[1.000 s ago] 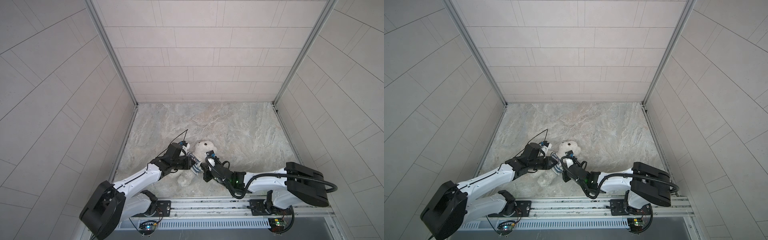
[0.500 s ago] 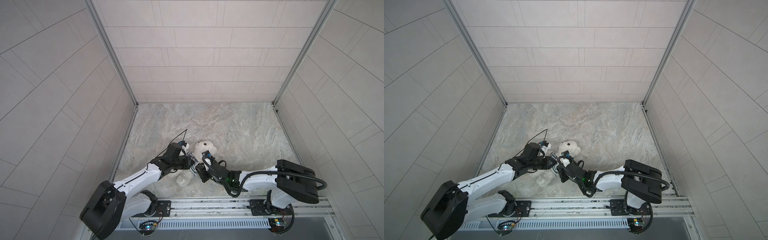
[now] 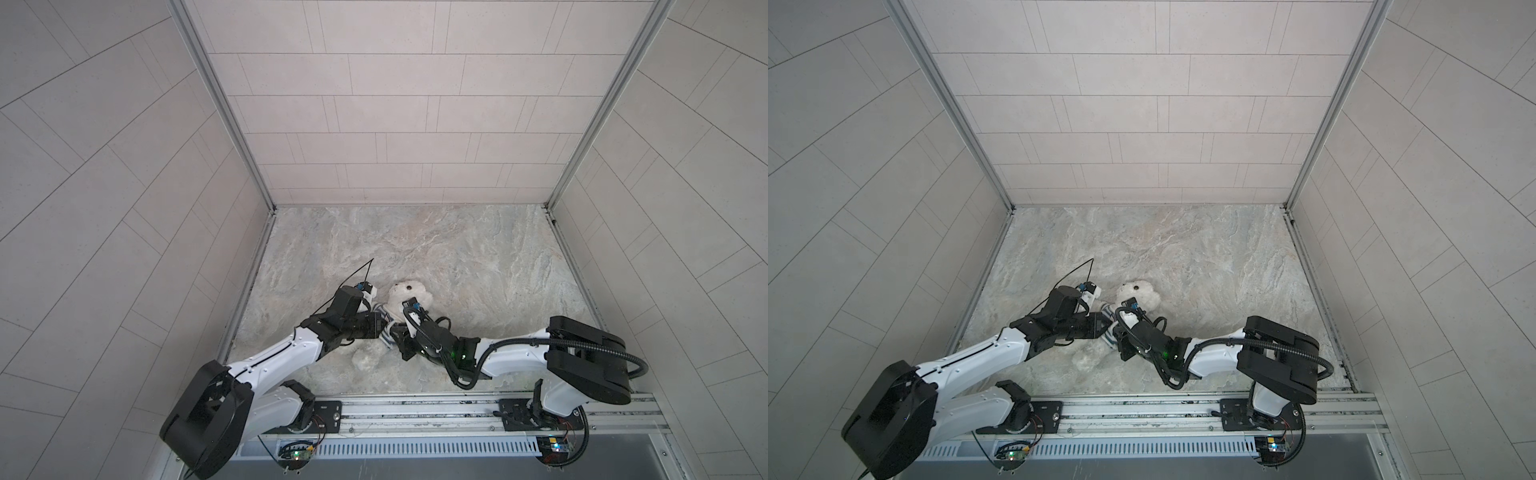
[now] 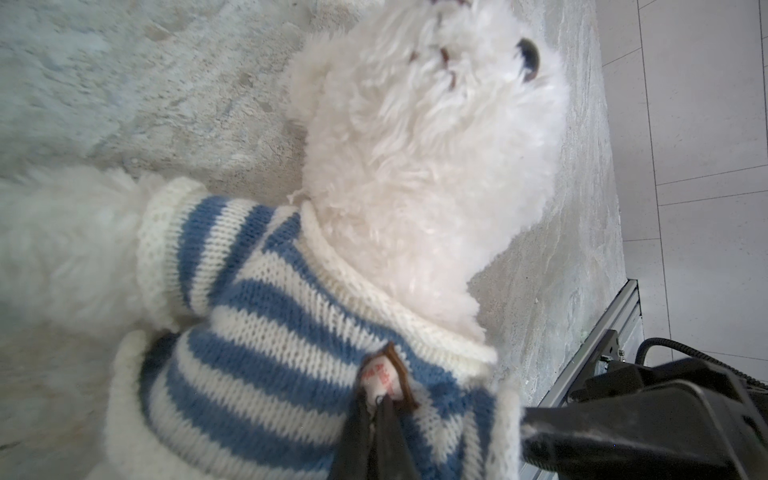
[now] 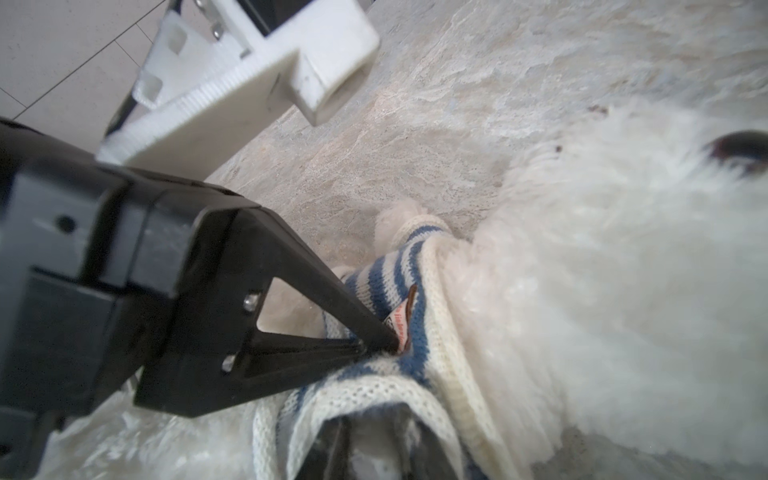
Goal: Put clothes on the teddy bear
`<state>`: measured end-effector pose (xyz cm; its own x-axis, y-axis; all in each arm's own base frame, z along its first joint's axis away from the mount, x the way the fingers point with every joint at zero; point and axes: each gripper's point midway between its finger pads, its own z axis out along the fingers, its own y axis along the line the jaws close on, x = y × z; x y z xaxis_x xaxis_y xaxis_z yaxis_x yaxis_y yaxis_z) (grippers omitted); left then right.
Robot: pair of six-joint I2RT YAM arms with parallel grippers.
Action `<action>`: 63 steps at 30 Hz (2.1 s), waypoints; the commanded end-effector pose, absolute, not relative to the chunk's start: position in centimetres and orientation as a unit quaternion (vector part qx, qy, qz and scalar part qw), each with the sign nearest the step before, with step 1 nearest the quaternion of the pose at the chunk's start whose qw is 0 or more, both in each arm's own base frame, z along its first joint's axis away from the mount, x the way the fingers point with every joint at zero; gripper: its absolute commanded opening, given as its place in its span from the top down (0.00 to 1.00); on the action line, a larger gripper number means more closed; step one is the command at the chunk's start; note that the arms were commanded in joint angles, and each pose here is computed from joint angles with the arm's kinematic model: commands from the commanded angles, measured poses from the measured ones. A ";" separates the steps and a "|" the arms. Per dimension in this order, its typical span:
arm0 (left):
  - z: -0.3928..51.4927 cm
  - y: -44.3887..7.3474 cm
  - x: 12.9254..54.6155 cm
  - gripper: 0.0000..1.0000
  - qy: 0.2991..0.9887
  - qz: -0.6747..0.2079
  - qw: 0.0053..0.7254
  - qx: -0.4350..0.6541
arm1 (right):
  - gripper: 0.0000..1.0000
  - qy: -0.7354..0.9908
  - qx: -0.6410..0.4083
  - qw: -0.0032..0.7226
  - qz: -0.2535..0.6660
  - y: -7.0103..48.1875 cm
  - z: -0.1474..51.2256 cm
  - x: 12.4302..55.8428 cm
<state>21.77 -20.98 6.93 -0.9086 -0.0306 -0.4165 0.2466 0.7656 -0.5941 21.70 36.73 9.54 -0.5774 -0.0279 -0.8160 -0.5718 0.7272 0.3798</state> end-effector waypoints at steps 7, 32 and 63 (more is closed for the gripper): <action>5.1 -20.0 20.6 1.00 0.930 -0.316 0.179 0.052 | 0.83 0.845 -0.182 0.396 0.310 36.9 7.3 21.6; 11.8 -19.2 21.4 0.78 0.909 -0.331 0.247 0.056 | 1.00 0.789 -0.162 0.463 0.370 36.4 16.0 21.8; 13.8 -19.3 18.9 0.97 0.897 -0.375 0.232 0.002 | 1.00 0.785 -0.149 0.465 0.381 36.6 17.4 22.0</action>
<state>18.69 -19.82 14.19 -0.8998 -0.1653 -0.4039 0.1838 0.6958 -0.6943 22.06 37.08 15.99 -0.5340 0.0728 -0.8423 -0.5928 0.6782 0.4344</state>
